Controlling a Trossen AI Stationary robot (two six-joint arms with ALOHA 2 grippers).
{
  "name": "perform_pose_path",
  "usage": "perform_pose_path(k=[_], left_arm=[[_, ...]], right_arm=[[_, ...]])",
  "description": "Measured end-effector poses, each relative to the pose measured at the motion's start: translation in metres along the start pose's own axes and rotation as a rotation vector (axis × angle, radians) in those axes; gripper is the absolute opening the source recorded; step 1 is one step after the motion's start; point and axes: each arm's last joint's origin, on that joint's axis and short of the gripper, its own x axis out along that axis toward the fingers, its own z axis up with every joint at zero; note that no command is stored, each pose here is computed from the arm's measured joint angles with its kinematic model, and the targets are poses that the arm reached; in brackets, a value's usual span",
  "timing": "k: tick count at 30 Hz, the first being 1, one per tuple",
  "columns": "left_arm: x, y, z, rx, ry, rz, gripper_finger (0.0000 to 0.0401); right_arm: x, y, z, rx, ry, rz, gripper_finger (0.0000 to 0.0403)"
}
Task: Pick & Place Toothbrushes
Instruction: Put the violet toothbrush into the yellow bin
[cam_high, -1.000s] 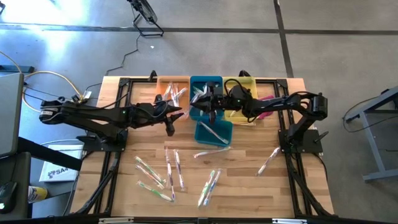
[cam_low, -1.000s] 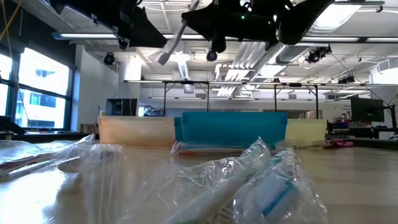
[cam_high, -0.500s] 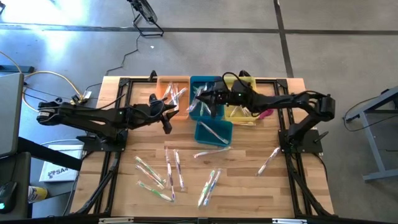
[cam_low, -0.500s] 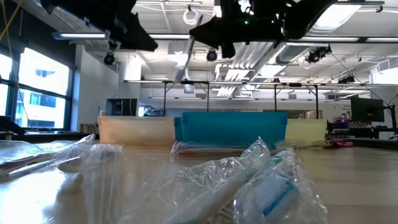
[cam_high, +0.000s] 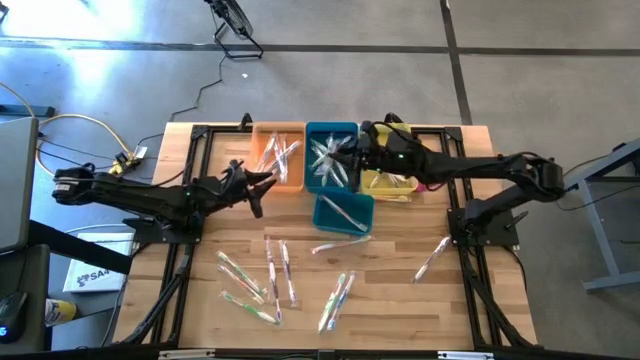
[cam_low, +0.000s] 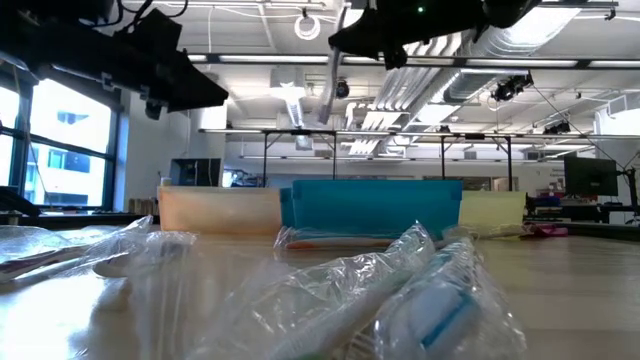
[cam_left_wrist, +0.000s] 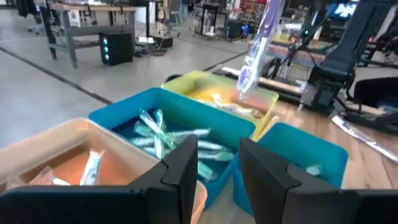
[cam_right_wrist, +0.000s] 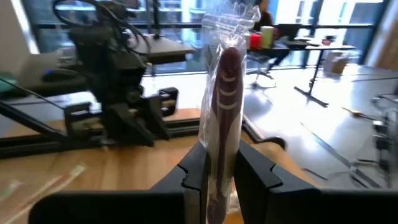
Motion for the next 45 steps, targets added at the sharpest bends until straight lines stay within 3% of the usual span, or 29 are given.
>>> perform_pose_path(k=[7, 16, 21, 45], left_arm=[[-0.002, 0.001, 0.003, -0.010, -0.018, -0.004, 0.0113], [-0.002, 0.001, 0.002, -0.005, -0.009, -0.003, 0.0113], [-0.002, 0.001, 0.002, -0.002, -0.003, -0.002, 0.0113], [-0.002, 0.001, 0.002, -0.003, -0.004, -0.002, 0.0113]], right_arm=[[-0.040, -0.003, -0.008, 0.044, -0.026, -0.101, 0.0045], [-0.082, -0.010, -0.025, 0.100, -0.059, -0.354, 0.0045], [-0.087, -0.013, -0.039, 0.121, -0.029, -0.440, 0.0045], [-0.097, -0.044, -0.092, 0.324, 0.075, -0.614, 0.0045]])
